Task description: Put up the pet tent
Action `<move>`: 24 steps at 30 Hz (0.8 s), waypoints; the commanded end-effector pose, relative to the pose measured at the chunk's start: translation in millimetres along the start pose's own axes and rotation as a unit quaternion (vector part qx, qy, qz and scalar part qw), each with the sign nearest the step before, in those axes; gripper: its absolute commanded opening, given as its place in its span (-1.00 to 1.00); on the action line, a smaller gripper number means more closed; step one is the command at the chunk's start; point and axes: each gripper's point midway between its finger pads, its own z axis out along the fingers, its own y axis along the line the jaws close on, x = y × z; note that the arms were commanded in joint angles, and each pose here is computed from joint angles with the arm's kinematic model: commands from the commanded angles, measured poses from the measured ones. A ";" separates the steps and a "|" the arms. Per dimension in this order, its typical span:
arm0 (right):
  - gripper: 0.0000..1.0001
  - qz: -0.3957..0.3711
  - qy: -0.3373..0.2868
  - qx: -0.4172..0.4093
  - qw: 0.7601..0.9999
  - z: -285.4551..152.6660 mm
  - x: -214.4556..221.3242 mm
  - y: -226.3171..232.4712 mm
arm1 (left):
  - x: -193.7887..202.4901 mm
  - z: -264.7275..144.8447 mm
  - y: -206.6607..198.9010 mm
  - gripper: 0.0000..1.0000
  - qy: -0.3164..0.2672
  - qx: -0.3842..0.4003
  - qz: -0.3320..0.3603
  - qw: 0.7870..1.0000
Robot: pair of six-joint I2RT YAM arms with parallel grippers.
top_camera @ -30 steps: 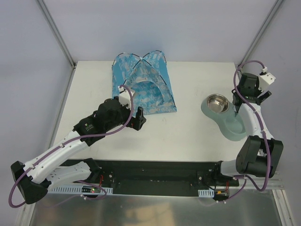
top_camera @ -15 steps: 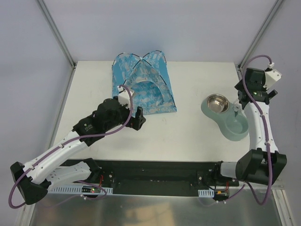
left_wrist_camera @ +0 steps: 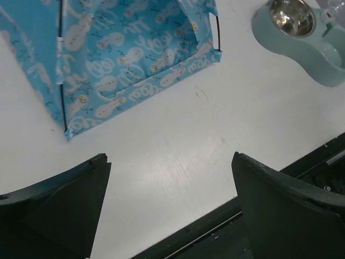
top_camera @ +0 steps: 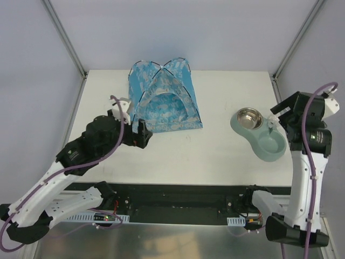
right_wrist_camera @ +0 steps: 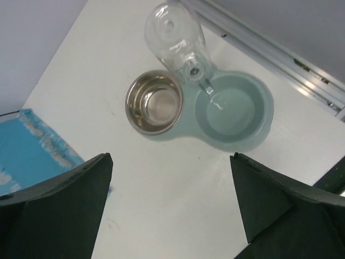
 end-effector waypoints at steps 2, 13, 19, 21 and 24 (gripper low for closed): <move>0.98 0.051 0.077 -0.062 0.994 -70.1 38.0 -14.2 | -15.6 -73.2 40.3 0.98 -0.043 -0.089 -0.052 0.994; 0.98 0.058 0.131 -0.096 0.985 -156.4 68.9 -52.2 | 16.1 -157.0 73.6 0.96 0.004 -0.159 -0.105 0.982; 0.98 0.065 0.104 -0.162 0.979 -196.1 46.1 -40.6 | 25.7 -182.7 86.0 0.96 -0.012 -0.172 -0.120 0.978; 0.98 0.062 0.107 -0.158 0.980 -203.6 39.3 -39.8 | 29.8 -194.6 87.0 0.97 -0.015 -0.166 -0.130 0.977; 0.98 0.050 0.109 -0.157 0.980 -212.0 36.4 -42.4 | 37.1 -208.8 91.2 0.97 -0.016 -0.164 -0.128 0.978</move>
